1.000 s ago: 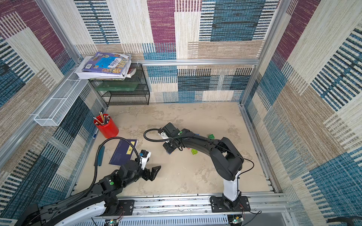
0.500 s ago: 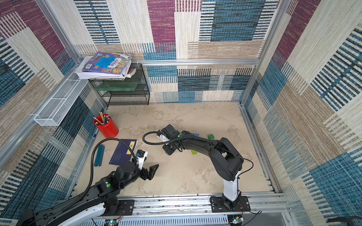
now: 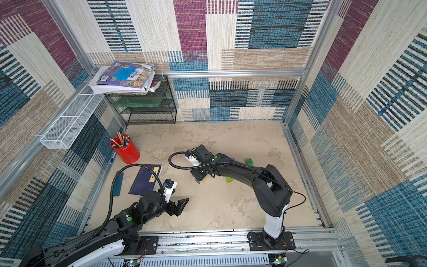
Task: Assemble the letter f with lego
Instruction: Assemble the lego brick with the lego brick, then pick up the lego brick from the center of the board.
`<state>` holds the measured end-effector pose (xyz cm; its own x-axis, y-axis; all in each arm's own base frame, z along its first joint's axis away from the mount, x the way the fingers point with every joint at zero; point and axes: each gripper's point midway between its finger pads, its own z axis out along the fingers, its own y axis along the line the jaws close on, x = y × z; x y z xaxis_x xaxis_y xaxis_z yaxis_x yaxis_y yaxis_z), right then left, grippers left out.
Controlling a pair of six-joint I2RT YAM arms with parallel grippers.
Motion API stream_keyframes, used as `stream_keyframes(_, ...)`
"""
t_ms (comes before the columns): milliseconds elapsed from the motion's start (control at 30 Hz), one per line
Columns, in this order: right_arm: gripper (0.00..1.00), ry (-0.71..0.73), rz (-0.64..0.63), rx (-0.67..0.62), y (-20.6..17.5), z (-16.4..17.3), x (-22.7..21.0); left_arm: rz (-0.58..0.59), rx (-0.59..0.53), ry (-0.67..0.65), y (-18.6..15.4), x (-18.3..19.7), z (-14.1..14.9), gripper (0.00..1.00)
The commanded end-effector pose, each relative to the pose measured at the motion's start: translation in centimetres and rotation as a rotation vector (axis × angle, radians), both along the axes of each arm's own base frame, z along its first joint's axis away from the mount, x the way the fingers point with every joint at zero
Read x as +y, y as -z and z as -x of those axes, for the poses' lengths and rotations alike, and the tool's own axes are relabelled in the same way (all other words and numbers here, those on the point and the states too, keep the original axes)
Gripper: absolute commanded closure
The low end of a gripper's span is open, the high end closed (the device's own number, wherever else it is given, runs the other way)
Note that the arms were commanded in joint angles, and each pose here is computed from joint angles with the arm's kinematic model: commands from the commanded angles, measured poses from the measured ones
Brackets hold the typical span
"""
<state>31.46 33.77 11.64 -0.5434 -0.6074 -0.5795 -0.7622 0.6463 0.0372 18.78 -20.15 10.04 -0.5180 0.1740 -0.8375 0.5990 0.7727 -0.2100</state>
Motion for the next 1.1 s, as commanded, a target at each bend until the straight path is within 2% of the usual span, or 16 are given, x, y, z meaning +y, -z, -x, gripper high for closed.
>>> stream_keyframes(0,0.41,0.096,-0.022,-0.025,-1.6,-0.9,-1.6,0.029,-0.044,0.095,-1.1,-1.5,0.4,0.01)
stream_keyframes(133,0.4,0.206,-0.004,-0.031,-1.7,-1.8,-4.9,0.016,-0.038,0.095,-1.1,-1.8,0.1,0.01)
stream_keyframes(467,0.38,0.419,0.103,0.023,2.7,-3.5,-11.7,-0.013,-0.072,0.032,-0.3,-1.5,-1.2,0.01)
stream_keyframes(767,0.38,0.448,0.125,0.074,5.7,-4.0,-13.0,-0.029,-0.075,0.012,0.1,-1.2,-1.5,0.01)
stream_keyframes(1067,0.44,0.438,0.136,0.105,7.2,-3.6,-13.1,-0.044,-0.064,0.009,0.4,-1.1,-1.5,0.01)
